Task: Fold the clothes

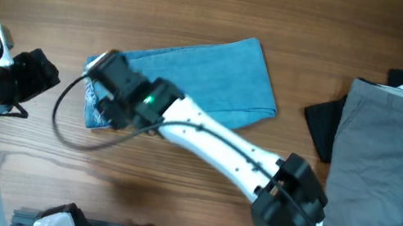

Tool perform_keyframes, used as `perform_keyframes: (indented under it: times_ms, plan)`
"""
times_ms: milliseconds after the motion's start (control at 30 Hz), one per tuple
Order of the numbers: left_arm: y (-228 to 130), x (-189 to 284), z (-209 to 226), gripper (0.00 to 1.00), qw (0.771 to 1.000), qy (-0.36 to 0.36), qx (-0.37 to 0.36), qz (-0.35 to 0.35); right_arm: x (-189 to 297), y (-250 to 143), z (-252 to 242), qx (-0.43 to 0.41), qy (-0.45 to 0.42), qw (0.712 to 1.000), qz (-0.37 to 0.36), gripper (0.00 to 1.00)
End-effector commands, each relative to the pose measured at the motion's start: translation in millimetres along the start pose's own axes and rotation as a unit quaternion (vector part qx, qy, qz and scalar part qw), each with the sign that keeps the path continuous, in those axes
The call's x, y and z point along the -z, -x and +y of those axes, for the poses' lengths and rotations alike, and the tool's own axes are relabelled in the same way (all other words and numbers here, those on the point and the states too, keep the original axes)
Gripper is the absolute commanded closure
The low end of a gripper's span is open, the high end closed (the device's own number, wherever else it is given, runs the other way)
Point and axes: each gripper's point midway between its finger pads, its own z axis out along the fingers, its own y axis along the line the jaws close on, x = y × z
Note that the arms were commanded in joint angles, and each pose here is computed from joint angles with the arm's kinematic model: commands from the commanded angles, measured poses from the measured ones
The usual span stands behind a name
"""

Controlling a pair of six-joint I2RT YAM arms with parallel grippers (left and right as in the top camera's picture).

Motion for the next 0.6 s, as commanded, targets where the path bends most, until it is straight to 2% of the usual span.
perform_keyframes:
  times_ms: [0, 67, 133, 267, 300, 400, 467, 533, 567]
  plan:
    - [2, 2, -12, 0.25, 0.999, -0.031, -0.009, -0.002, 6, -9, -94, -0.161, -0.052, 0.985, 0.017, 0.25]
    - [2, -1, -28, 0.40, 0.997, -0.073, -0.014, 0.006, 16, -23, -137, -0.235, -0.024, 0.971, 0.037, 0.30]
    - [-1, -7, -47, 0.46, 0.994, -0.106, -0.033, 0.020, 29, -37, -171, -0.299, 0.028, 0.953, 0.050, 0.30]
    - [-24, -35, -91, 0.66, 0.980, -0.136, -0.123, 0.072, 59, -68, -230, -0.384, 0.132, 0.912, 0.053, 0.28]
    - [-38, -52, -106, 0.74, 0.974, -0.136, -0.151, 0.104, 67, -85, -250, -0.405, 0.127, 0.903, 0.060, 0.26]
    - [-70, -94, -121, 0.83, 0.960, -0.107, -0.193, 0.175, 79, -127, -281, -0.428, 0.116, 0.892, 0.084, 0.23]
    - [-86, -119, -120, 0.84, 0.952, -0.078, -0.205, 0.213, 78, -153, -291, -0.446, 0.107, 0.882, 0.105, 0.22]
    - [-102, -148, -112, 0.73, 0.945, -0.042, -0.202, 0.254, 70, -180, -295, -0.451, 0.100, 0.878, 0.123, 0.21]
    - [-104, -160, -105, 0.71, 0.946, -0.017, -0.188, 0.265, 65, -188, -295, -0.443, 0.103, 0.882, 0.126, 0.21]
